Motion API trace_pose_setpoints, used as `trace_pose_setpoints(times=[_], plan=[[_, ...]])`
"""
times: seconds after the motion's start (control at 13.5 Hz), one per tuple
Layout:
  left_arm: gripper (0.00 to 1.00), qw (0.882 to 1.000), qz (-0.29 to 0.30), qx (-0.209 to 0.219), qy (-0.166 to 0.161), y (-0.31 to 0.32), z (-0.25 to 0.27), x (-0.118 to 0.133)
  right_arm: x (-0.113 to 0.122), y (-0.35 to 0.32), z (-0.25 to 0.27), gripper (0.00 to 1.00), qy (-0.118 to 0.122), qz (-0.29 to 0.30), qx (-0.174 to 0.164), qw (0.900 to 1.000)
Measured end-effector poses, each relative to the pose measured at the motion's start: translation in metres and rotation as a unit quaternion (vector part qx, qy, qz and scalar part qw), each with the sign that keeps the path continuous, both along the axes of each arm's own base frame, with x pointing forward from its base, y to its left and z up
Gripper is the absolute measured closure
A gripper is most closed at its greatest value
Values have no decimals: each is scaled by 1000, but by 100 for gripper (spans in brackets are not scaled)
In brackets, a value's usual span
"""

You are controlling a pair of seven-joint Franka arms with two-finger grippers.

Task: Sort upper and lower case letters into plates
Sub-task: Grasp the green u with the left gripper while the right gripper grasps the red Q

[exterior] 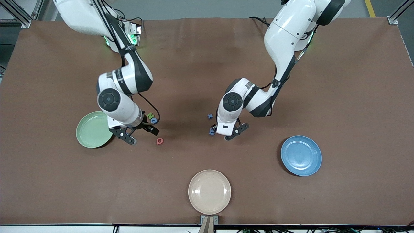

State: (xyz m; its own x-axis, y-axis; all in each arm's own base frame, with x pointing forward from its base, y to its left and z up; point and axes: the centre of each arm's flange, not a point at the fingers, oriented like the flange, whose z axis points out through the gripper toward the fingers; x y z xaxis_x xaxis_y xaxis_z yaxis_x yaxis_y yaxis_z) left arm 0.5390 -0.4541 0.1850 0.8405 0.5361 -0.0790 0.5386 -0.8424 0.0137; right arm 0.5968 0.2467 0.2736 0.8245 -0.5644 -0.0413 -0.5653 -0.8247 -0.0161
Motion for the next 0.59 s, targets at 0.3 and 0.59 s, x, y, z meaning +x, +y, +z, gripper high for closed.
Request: trace_pose_setpoints(times=[0.3, 0.59], plan=[[42, 1000, -1, 3, 4, -3, -7, -4, 16, 11, -47, 0, 9, -9, -10, 1000], [52, 1000, 0, 5, 6, -2, -11, -4, 35, 21, -63, 0, 16, -8, -15, 1000]])
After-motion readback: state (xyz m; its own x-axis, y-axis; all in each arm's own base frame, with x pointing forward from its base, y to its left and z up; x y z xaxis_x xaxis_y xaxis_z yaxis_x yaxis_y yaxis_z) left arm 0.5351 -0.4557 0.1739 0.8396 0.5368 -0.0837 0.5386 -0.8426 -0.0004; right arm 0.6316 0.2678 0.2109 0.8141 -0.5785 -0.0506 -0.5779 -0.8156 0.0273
